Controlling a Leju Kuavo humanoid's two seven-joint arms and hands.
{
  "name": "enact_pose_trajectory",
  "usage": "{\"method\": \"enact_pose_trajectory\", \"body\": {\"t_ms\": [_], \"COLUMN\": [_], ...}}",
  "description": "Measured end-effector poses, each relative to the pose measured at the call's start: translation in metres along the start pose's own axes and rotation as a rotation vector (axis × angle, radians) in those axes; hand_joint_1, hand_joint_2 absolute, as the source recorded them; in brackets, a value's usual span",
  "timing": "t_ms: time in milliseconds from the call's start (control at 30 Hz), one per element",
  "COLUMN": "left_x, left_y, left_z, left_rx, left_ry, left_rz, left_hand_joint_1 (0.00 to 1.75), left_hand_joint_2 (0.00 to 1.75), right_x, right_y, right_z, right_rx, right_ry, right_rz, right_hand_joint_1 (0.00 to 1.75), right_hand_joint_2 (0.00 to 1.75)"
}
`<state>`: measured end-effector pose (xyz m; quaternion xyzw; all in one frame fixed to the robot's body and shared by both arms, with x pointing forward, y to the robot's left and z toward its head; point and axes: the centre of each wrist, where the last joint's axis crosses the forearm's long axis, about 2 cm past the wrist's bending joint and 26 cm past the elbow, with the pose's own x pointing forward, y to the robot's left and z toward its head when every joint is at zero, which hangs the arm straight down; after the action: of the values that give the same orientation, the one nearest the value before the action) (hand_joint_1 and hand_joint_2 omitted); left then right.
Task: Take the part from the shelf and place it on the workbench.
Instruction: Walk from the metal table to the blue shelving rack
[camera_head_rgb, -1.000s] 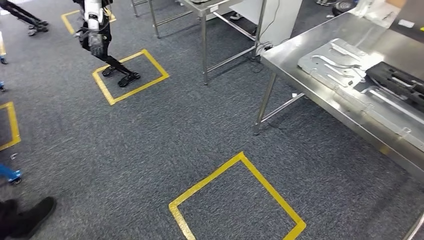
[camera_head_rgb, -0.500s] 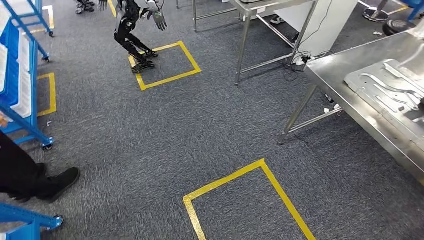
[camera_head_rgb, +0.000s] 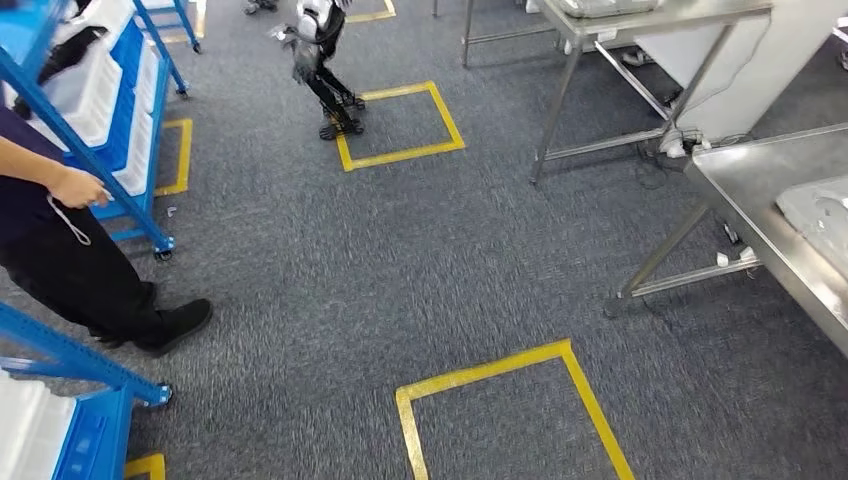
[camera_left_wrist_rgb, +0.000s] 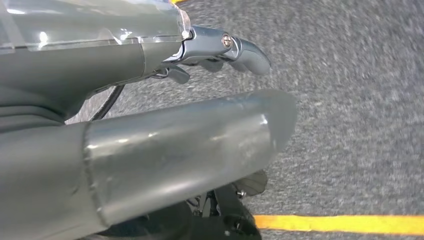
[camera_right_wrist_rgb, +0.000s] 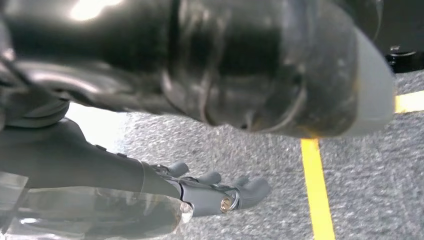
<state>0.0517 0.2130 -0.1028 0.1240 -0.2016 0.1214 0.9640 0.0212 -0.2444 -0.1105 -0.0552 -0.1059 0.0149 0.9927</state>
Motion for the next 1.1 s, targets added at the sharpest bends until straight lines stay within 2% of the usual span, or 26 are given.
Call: {"method": "enact_pose_trajectory", "body": {"t_ms": [1100], "left_x": [0.0005], "left_y": [-0.0047], "left_z": [0.0017], "left_rx": [-0.004], "left_ry": [0.005], "left_rz": [0.011], "left_hand_joint_1": [0.0], "left_hand_joint_2": [0.0], "right_x": [-0.0025], "right_y": [-0.0006], "right_z": [0.0], "right_rx": [0.011], "right_ry": [0.012], "right_rz": [0.017], "right_hand_joint_1": [0.0], "right_hand_joint_2": [0.0]}}
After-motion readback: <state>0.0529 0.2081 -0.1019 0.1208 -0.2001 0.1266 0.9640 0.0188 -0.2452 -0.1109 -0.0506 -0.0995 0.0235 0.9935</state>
